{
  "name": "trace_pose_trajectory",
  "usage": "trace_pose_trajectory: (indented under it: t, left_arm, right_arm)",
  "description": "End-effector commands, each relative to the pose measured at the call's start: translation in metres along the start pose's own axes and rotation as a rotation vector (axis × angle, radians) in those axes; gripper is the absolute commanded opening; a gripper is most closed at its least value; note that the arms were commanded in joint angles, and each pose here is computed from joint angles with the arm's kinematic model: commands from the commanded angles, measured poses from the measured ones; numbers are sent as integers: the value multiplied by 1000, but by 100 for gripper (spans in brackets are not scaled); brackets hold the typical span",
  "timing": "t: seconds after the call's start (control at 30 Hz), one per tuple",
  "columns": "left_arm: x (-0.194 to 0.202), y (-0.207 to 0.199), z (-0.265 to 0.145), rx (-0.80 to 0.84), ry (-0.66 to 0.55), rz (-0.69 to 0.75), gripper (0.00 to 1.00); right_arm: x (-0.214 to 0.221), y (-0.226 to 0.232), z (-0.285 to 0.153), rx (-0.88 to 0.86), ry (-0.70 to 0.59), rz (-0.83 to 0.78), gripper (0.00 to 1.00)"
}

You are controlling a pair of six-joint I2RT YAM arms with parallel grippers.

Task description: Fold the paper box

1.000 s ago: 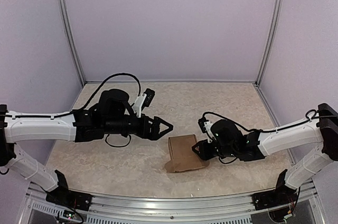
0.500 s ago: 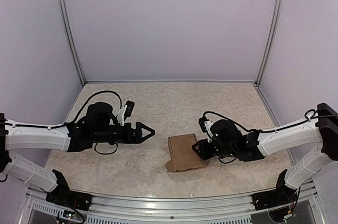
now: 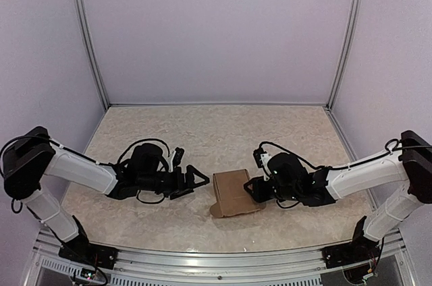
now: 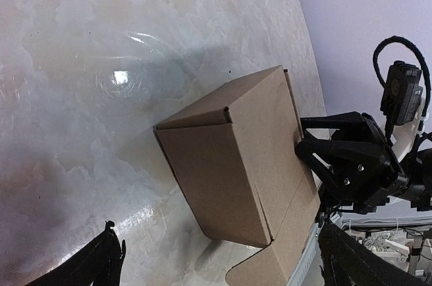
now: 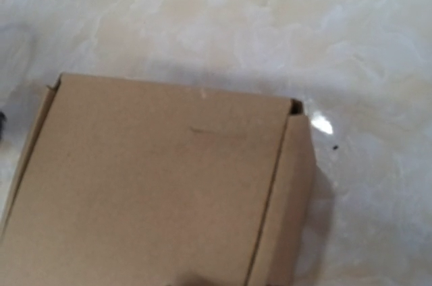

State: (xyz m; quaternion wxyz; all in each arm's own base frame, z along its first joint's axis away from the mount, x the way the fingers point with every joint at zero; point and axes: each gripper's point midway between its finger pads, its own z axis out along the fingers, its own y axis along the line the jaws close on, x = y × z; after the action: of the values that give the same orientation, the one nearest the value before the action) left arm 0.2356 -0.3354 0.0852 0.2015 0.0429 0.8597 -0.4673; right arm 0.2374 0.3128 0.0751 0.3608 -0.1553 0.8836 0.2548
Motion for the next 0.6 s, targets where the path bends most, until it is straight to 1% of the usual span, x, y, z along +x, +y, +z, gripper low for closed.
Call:
trace_pose_trajectory:
  t: [0.0,0.1,0.23,0.57]
  left_arm:
    - [2,-9,9,86,6,-99,98]
    - [4,-11,16,117,26,-136,97]
    - [10,-3,23,111,53,-173,97]
    - [13,15,22,88,62,-257,98]
  right_arm:
    - [21,-17,9,53,51,28,27]
    - [19,-17,13,55,37,46,24]
    - [16,-16,19,59,25,60,20]
    - [3,-13,25,70,-14,88,9]
